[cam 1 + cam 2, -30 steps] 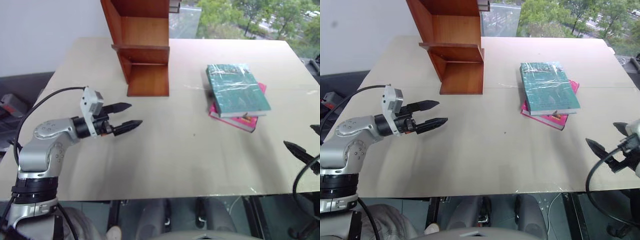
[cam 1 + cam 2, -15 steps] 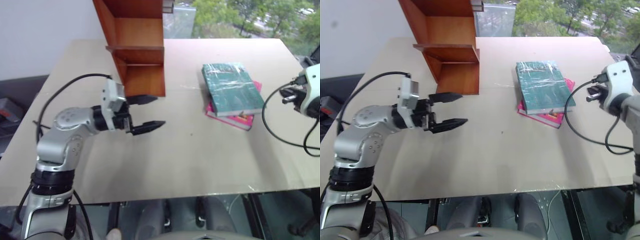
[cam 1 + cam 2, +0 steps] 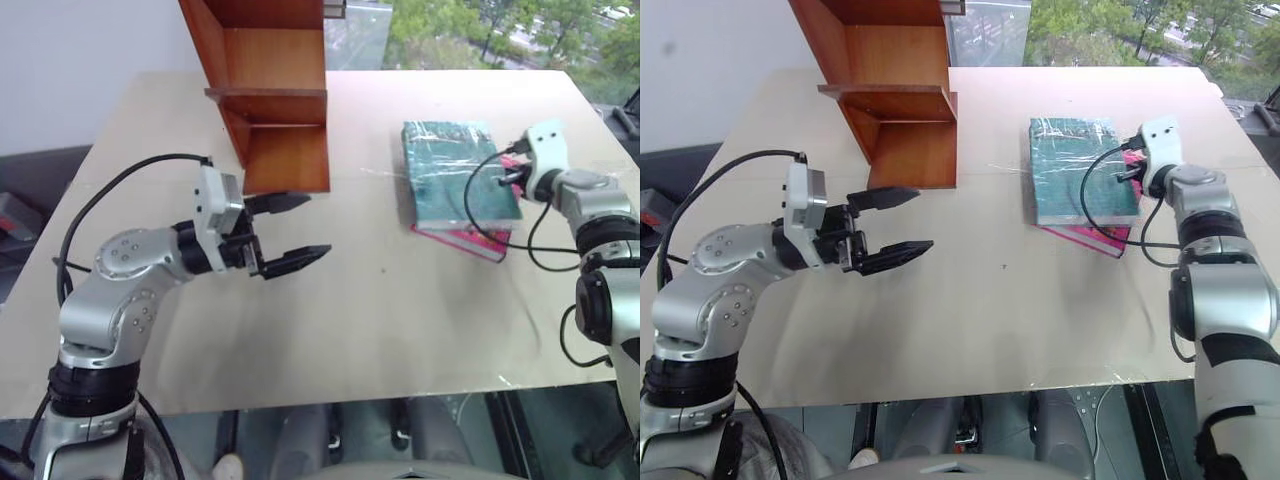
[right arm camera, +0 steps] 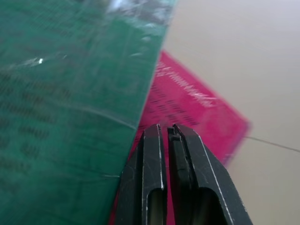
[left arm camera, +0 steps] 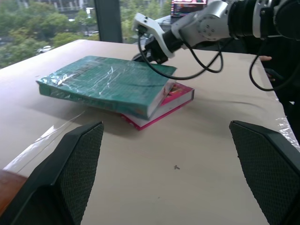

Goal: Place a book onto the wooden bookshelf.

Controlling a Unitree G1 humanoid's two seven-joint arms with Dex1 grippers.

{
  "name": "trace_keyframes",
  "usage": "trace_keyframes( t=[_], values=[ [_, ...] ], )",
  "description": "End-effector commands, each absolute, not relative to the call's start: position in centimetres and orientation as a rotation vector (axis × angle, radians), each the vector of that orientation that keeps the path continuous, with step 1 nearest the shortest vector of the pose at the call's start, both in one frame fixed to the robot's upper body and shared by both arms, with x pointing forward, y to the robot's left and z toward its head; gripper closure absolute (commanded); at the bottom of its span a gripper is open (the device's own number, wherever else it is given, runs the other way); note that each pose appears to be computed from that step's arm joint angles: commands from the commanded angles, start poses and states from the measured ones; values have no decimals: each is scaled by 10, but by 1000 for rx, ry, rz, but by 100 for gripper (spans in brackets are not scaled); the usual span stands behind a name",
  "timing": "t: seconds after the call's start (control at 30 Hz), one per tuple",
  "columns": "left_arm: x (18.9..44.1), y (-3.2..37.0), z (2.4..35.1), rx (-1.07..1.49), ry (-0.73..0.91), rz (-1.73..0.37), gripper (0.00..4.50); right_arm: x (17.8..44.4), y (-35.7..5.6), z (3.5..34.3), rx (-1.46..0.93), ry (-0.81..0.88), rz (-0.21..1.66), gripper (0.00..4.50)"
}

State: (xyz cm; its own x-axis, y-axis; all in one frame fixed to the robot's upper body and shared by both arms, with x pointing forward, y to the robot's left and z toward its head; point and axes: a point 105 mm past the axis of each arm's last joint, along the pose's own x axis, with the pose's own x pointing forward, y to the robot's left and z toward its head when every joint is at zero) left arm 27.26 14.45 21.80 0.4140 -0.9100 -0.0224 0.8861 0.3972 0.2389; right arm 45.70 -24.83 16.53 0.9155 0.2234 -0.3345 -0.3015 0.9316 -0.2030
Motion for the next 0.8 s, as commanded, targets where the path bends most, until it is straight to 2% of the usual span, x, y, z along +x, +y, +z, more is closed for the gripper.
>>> trace_keyframes(
  t=[0.03, 0.2, 0.33, 0.43, 0.53, 0.63, 0.8],
  values=[
    [267, 149, 228, 252, -158, -1110, 0, 458, -235, 185, -280, 239, 373, 421],
    [271, 153, 221, 225, -139, -1078, 0, 453, -232, 172, -277, 250, 427, 421],
    [284, 151, 215, 161, -104, -1027, 0, 446, -260, 177, -316, 212, 351, 421],
    [295, 148, 212, 130, -87, -997, 0, 435, -282, 184, -350, 183, 305, 421],
    [312, 139, 204, 76, -19, -967, 0, 410, -300, 197, -362, 136, 267, 421],
    [329, 126, 196, -97, 119, -957, 0, 372, -295, 218, -333, 57, 293, 350],
    [365, 100, 194, -432, 321, -968, 0, 296, -251, 234, -330, -16, 420, 169]
  ],
)
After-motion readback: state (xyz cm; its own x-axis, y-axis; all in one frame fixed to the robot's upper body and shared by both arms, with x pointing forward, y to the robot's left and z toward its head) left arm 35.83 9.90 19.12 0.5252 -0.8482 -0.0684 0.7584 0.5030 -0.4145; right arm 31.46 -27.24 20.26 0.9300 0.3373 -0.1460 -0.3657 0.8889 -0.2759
